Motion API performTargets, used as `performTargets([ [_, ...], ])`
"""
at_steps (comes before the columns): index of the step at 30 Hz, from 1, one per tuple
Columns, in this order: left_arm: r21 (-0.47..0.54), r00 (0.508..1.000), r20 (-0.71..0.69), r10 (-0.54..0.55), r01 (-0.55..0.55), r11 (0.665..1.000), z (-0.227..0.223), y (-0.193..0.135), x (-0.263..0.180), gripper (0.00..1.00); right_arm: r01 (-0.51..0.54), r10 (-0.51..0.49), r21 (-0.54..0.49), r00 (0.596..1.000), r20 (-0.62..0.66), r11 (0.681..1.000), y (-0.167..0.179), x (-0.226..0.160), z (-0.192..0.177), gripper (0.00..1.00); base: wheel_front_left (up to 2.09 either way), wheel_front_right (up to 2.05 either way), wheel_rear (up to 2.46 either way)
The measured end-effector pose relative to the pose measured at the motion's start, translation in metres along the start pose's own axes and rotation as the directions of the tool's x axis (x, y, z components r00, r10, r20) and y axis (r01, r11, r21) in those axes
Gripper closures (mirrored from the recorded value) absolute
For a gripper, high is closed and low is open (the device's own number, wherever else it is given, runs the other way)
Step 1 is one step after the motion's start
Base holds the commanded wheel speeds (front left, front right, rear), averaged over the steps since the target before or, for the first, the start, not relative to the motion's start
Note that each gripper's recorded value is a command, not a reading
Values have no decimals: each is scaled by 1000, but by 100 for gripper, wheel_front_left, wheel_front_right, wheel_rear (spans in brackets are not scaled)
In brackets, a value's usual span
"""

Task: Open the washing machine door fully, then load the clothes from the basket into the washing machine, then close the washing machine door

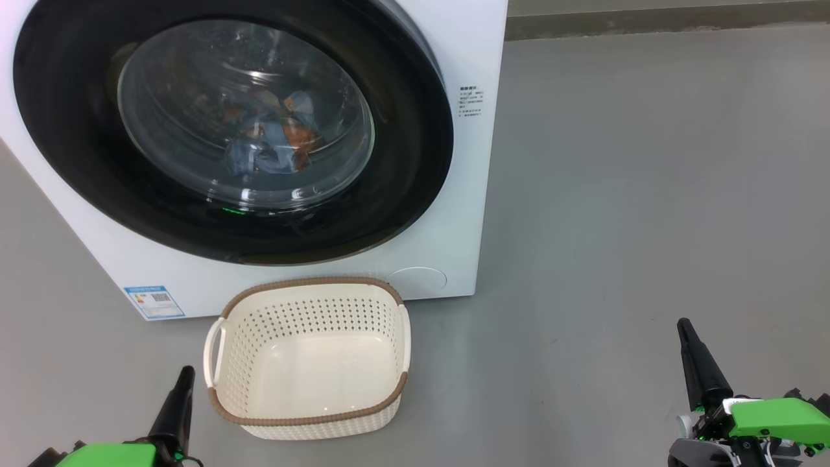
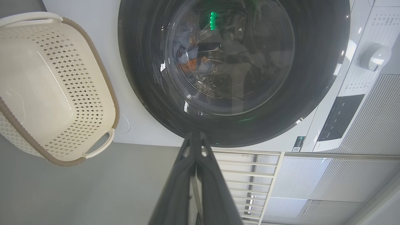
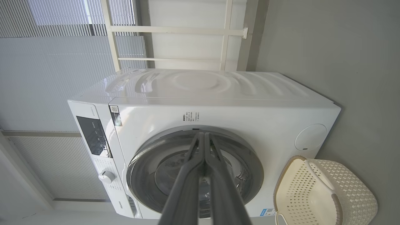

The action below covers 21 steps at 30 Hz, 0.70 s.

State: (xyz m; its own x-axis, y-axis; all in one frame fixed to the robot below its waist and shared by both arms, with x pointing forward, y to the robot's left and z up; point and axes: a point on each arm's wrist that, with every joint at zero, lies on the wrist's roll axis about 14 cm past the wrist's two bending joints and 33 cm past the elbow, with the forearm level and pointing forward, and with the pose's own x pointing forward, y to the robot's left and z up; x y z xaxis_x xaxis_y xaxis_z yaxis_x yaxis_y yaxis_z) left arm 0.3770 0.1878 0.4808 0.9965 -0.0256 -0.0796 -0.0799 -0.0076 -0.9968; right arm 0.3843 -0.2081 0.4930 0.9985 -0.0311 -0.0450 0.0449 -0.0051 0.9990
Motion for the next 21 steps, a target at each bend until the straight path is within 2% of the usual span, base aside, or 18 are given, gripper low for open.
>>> performTargets([
  [21,0,1000,0,0,0,1000,0,0,0,100,0,0,0,1000,0,1000,0,0,0,100,0,0,0],
])
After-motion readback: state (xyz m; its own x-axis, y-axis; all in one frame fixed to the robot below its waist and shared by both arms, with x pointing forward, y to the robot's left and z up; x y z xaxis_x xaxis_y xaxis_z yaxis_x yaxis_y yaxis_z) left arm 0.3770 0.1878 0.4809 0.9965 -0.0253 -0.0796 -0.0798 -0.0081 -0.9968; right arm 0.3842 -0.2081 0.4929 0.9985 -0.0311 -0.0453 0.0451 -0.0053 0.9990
